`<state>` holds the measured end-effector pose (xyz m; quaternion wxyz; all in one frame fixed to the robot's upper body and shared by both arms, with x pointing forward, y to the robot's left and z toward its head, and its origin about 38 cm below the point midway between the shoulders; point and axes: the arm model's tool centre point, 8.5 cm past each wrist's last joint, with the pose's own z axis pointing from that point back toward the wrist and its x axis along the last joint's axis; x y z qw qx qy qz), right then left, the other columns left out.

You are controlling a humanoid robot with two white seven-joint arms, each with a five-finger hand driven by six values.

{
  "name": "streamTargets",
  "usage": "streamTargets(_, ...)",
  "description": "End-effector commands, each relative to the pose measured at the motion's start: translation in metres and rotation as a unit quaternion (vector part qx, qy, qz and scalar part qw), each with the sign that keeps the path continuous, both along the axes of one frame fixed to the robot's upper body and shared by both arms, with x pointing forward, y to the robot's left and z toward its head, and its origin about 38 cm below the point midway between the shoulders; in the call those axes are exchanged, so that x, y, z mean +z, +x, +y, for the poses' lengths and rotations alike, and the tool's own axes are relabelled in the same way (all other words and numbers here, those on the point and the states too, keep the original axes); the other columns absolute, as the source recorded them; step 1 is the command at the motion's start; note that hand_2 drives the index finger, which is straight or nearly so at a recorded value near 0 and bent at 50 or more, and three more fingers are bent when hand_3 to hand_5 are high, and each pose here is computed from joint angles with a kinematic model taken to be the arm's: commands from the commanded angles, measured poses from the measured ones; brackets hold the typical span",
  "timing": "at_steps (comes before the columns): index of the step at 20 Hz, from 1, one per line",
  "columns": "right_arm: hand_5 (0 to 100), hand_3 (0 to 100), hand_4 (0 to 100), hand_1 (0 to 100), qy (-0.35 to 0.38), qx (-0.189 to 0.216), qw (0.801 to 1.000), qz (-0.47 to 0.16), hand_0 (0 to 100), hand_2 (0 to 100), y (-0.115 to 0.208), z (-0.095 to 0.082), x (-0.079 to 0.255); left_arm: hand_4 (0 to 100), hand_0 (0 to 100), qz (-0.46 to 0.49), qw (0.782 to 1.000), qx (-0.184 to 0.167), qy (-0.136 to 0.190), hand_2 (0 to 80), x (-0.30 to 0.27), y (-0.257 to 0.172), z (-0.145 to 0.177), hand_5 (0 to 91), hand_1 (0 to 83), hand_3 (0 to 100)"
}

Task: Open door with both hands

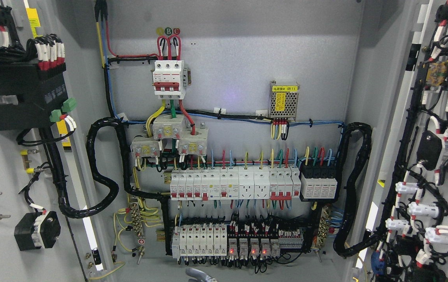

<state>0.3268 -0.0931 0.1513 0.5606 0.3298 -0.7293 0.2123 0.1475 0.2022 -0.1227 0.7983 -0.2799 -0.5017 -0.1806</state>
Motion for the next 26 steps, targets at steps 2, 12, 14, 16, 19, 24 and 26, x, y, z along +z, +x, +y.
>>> streamTargets(2, 0, 0, 0, 50, -0.008, -0.124, 0.989, -0.078, 0, 4, -0.032, -0.096, 0.027, 0, 12, -0.262, 0.962, -0.056, -0.053, 0.0, 0.204, 0.052, -0.012, 0.0, 55.6, 0)
streamTargets(12, 0, 0, 0, 50, 0.033, -0.179, 0.977, -0.111, 0, 4, -0.071, -0.110, 0.016, 0, 12, -0.344, 0.937, -0.048, -0.030, 0.0, 0.250, 0.077, 0.033, 0.0, 55.6, 0)
streamTargets(14, 0, 0, 0, 50, 0.039, -0.182, 0.975, -0.122, 0, 4, -0.077, -0.111, 0.016, 0, 12, -0.361, 0.928, -0.082, -0.039, 0.0, 0.260, 0.075, 0.033, 0.0, 55.6, 0)
streamTargets(16, 0, 0, 0, 50, 0.047, -0.184, 0.971, -0.142, 0, 4, -0.083, -0.112, 0.021, 0, 12, -0.373, 0.924, -0.075, -0.031, 0.0, 0.267, 0.076, 0.041, 0.0, 55.6, 0)
streamTargets(19, 0, 0, 0, 50, 0.055, -0.187, 0.967, -0.161, 0, 4, -0.088, -0.113, 0.024, 0, 12, -0.422, 0.906, -0.032, -0.012, 0.0, 0.288, 0.091, 0.064, 0.0, 55.6, 0)
streamTargets(24, 0, 0, 0, 50, 0.036, -0.188, 0.964, -0.182, 0, 4, -0.092, -0.114, 0.024, 0, 12, -0.451, 0.892, -0.001, -0.020, 0.0, 0.302, 0.096, 0.077, 0.0, 55.6, 0)
streamTargets(26, 0, 0, 0, 50, 0.028, -0.193, 0.962, -0.190, 0, 4, -0.092, -0.119, 0.026, 0, 12, -0.452, 0.892, 0.004, -0.019, 0.0, 0.302, 0.096, 0.079, 0.0, 55.6, 0)
